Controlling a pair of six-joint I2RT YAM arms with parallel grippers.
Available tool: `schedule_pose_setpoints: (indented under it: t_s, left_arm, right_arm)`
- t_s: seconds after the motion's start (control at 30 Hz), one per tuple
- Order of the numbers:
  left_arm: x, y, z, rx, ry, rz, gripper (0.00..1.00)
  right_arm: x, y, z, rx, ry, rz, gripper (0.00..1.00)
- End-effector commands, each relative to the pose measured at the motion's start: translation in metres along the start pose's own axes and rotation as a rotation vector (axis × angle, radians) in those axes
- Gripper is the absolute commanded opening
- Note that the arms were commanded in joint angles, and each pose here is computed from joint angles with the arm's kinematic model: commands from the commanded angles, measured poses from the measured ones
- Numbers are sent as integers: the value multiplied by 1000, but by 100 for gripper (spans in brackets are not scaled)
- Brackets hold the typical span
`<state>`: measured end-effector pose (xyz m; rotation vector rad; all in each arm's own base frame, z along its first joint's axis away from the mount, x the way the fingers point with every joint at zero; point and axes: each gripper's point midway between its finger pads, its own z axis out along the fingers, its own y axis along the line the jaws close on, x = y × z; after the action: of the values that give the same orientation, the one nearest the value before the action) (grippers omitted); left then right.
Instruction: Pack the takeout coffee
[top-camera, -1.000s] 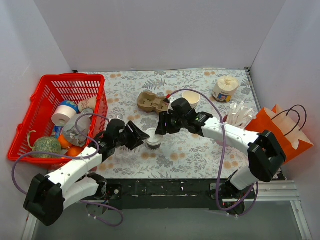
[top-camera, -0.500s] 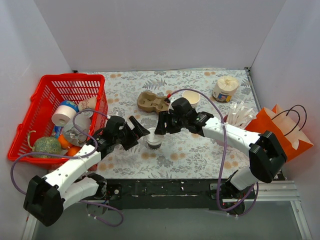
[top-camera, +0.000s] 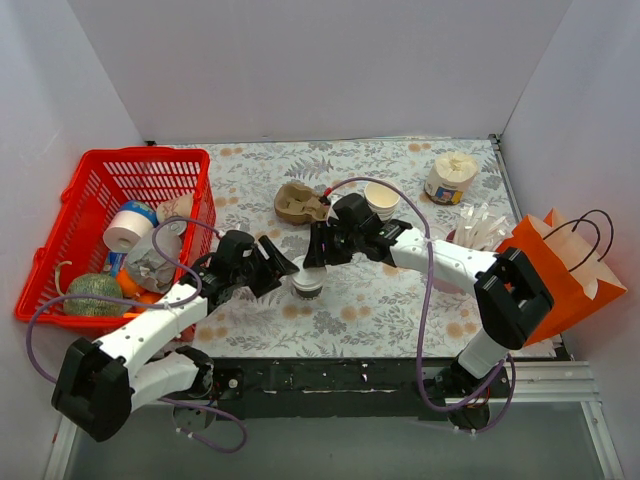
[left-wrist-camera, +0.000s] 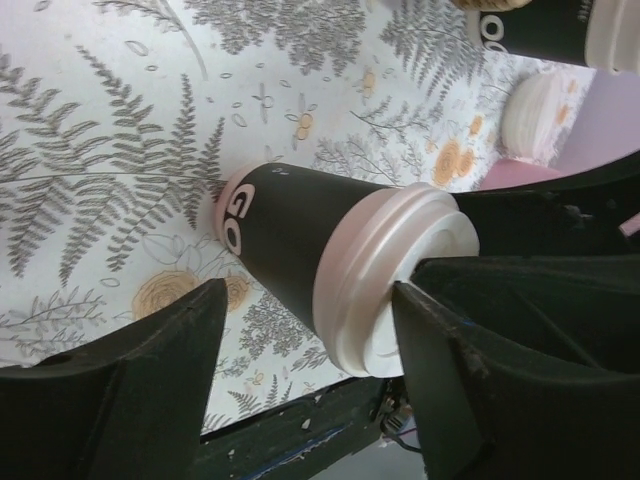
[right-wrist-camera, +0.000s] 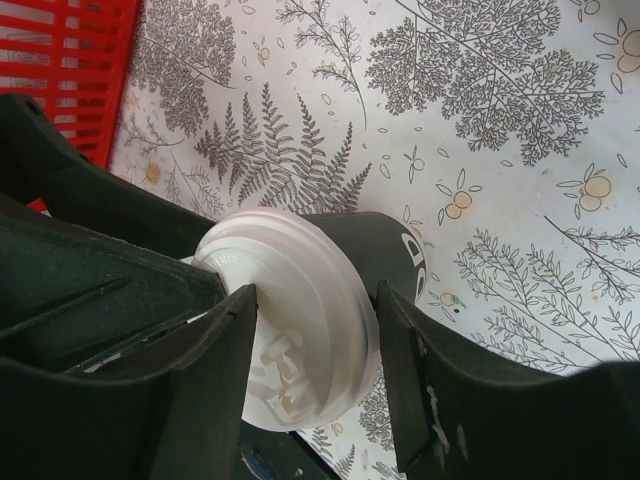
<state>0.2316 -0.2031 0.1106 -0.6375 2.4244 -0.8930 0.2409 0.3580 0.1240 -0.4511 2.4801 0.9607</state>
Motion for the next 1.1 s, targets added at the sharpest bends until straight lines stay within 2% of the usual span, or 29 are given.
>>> schedule_pose_setpoints:
  t_s: [0.0,0.03,0.07,0.17,0.33,0.43,0.53,0.63,0.83,0.93,1.03,1.07]
  left_arm:
    - [5,9,8,-12,19,-6,57]
    - [7,12,10,-18,27,-10,52]
    - [8,14,11,-24,32,-11,42]
    - [11,22,16,-50,44,-17,32]
    - [19,40,17,-86,55,-36,23]
    - [30,55,19,-102,81,-62,15]
    - [43,78,22,-141,99,-96,13]
    - [55,98,20,-172,119,-130,13]
    - [61,105,19,-167,122,-161,13]
    - [57,92,16,-126,117,-145,20]
    - [47,65,10,-42,106,-101,41]
    - [46,57,7,-16,115,-68,45]
  right_arm:
    - [8,-7,2,7,14,5,55]
    - [14,-11,3,14,28,19,53]
    - [17,-13,4,21,38,24,52]
    - [27,-22,7,49,72,38,50]
    - [38,-38,10,116,110,45,48]
    - [44,-44,11,141,135,45,46]
    - [46,-49,10,174,166,26,45]
    - [45,-55,8,208,196,-20,45]
    - [43,-49,18,153,213,-67,43]
    - [34,-41,17,131,190,-81,43]
    - [21,-27,11,86,159,-112,47]
    - [12,-19,8,64,140,-136,48]
